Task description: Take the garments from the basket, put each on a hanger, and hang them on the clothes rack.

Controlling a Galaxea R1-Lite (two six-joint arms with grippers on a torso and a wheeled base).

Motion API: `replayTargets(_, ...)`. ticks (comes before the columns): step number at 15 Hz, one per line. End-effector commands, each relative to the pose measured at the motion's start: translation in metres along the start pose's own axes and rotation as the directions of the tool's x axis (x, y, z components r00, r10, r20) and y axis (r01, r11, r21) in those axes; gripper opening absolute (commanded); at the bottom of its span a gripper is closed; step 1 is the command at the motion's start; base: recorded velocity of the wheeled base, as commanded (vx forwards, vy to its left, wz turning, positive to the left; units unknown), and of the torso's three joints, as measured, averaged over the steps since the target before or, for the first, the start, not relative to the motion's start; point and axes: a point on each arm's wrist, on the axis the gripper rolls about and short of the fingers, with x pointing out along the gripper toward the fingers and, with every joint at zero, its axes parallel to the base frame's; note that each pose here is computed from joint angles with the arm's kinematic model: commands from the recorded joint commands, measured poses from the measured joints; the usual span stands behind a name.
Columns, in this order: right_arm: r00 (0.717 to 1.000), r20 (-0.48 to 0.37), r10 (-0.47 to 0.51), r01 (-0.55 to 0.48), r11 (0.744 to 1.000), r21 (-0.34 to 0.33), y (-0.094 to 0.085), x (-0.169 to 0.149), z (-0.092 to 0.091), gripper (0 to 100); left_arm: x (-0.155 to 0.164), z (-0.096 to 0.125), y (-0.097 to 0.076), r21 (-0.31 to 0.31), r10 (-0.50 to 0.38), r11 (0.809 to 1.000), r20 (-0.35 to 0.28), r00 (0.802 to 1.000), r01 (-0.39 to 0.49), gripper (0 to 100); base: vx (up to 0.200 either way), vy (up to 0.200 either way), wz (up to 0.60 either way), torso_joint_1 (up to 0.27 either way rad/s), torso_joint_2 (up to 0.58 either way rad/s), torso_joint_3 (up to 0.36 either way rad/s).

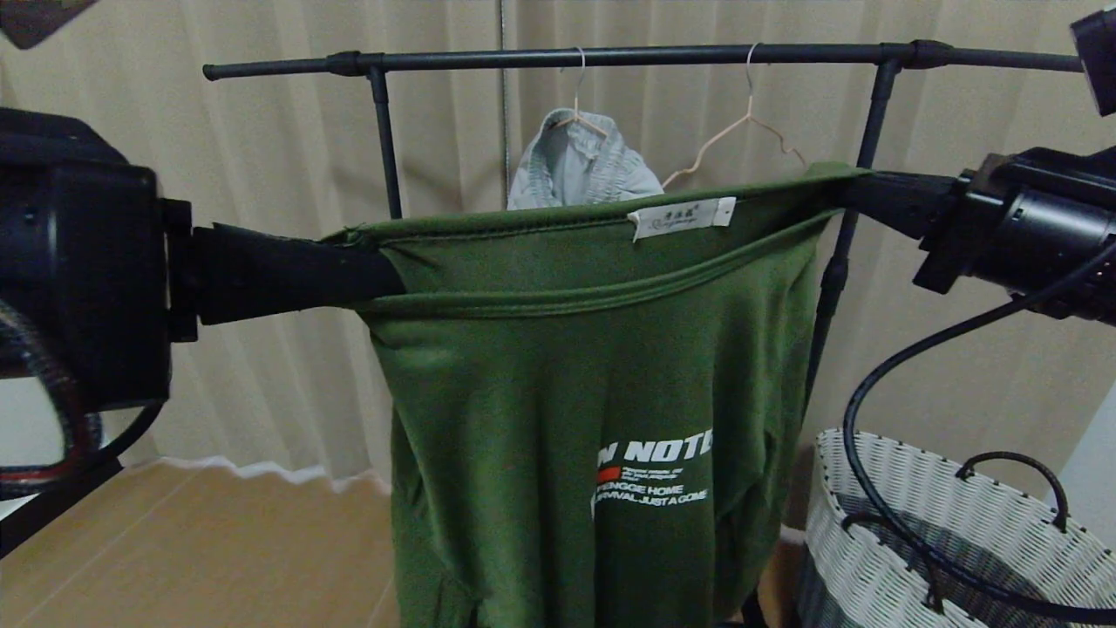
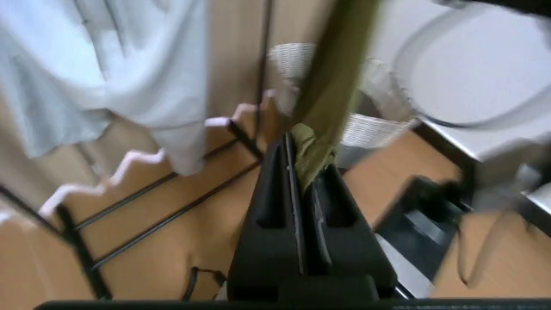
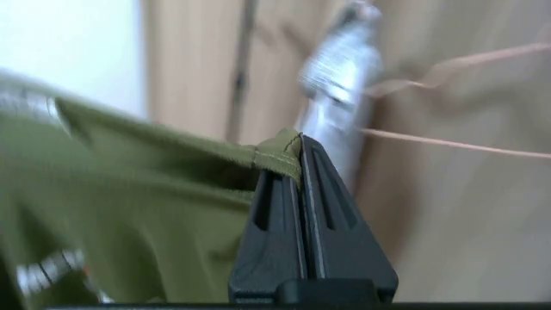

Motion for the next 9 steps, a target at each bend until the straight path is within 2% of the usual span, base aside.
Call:
replayTargets(1, 0.999, -0.041, 0.033, -0.032, 0.999, 0.025, 0.001, 0.021, -0.014, 0, -0.010, -0.001, -0.004, 0.008, -0.021, 1.000, 0.019, 1.000, 0.021, 0, 0.000, 0.000, 0.00, 0.000, 0.00, 0.000)
replayTargets(3, 0.998, -0.044, 0.034, -0.033, 0.999, 0.026, 0.003, 0.020, -0.015, 0, -0.009, -0.002, -0.005, 0.012, -0.027, 1.000, 0.016, 1.000, 0.027, 0, 0.000, 0.000, 0.00, 0.000, 0.00, 0.000)
replayTargets(6, 0.999, -0.026, -0.034, 0.035, 0.999, 0.016, 0.005, 0.008, -0.010, 0, -0.007, -0.004, -0.001, 0.002, -0.003, 1.000, 0.009, 1.000, 0.003, 0, 0.000, 0.000, 0.00, 0.000, 0.00, 0.000)
replayTargets(8, 0.998, -0.008, -0.066, 0.066, 0.998, 0.004, 0.008, -0.012, 0.000, 0, -0.005, -0.004, 0.003, -0.004, 0.019, 1.000, 0.015, 1.000, -0.019, 0, 0.000, 0.000, 0.00, 0.000, 0.00, 0.000)
replayTargets(9, 0.996, -0.010, -0.089, 0.089, 0.996, 0.003, 0.008, -0.025, 0.006, 0, 0.003, -0.001, 0.007, 0.013, 0.037, 0.999, 0.028, 0.999, -0.037, 0, 0.000, 0.000, 0.00, 0.000, 0.00, 0.000)
